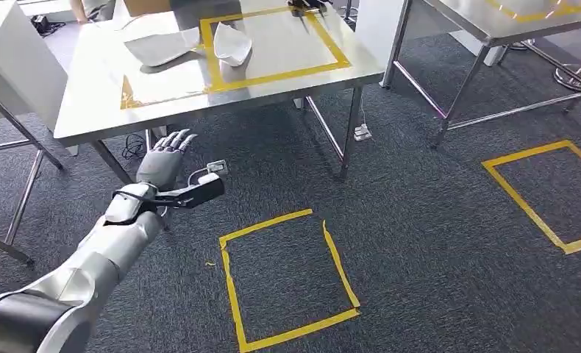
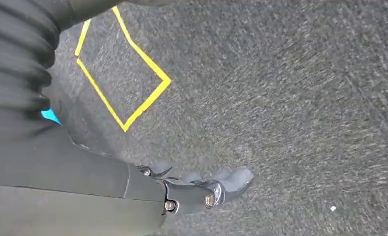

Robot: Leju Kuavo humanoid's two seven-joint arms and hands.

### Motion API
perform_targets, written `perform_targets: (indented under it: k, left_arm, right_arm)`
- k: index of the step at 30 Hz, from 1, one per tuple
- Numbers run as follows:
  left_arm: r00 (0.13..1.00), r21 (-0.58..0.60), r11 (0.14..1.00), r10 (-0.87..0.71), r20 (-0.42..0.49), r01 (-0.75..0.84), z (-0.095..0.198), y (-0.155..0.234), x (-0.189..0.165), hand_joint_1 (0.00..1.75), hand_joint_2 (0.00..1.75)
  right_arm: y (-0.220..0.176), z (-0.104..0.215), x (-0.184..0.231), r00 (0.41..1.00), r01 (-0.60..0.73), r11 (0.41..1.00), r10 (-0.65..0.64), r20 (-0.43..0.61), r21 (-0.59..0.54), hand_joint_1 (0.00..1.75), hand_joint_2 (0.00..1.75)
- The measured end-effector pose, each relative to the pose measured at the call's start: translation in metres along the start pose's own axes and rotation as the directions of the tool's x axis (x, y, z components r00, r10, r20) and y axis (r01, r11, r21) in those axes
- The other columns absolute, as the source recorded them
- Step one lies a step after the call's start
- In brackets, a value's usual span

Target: Take the parts from the cabinet and place them on the table.

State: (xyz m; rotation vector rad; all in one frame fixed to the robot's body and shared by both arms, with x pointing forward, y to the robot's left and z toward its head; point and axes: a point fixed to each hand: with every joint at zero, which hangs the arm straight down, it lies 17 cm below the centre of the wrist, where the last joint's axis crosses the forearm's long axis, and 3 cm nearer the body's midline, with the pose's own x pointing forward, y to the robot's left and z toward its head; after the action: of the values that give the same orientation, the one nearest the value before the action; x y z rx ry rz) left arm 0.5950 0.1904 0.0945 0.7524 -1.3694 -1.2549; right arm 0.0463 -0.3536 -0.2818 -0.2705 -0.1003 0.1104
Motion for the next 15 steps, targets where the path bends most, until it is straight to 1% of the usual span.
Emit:
perform_targets:
  k: [4, 8, 9, 10, 11, 15]
  left_arm:
    - [0.992, -0.059, 0.992, 0.111, -0.061, -0.115, 0.019, -0.047, -0.012, 0.00, 1.75]
    - [0.967, -0.113, 0.966, 0.217, -0.137, -0.233, 0.043, -0.095, -0.023, 0.00, 1.75]
    - [0.957, -0.124, 0.957, 0.242, -0.158, -0.263, 0.050, -0.108, -0.026, 0.00, 0.00]
    - [0.947, -0.134, 0.947, 0.266, -0.179, -0.291, 0.057, -0.119, -0.028, 0.00, 0.00]
    - [0.935, -0.143, 0.936, 0.291, -0.202, -0.322, 0.064, -0.130, -0.031, 0.00, 0.00]
    - [0.883, -0.171, 0.887, 0.370, -0.289, -0.428, 0.094, -0.174, -0.040, 0.00, 0.00]
  right_arm:
    - [0.002, 0.000, -0.002, 1.000, 0.016, 1.000, -0.016, 0.003, 0.008, 0.00, 1.75]
    - [0.004, 0.001, -0.002, 0.999, 0.030, 0.999, -0.031, 0.011, 0.017, 0.00, 1.75]
    - [0.005, 0.001, -0.002, 0.999, 0.034, 0.999, -0.034, 0.012, 0.019, 0.00, 1.75]
    - [0.005, 0.001, -0.002, 0.999, 0.038, 0.999, -0.039, 0.014, 0.020, 0.00, 1.75]
    - [0.005, 0.001, -0.002, 0.999, 0.043, 0.999, -0.043, 0.017, 0.021, 0.00, 0.00]
    - [0.009, 0.002, -0.002, 0.998, 0.053, 0.998, -0.054, 0.029, 0.036, 0.00, 0.00]
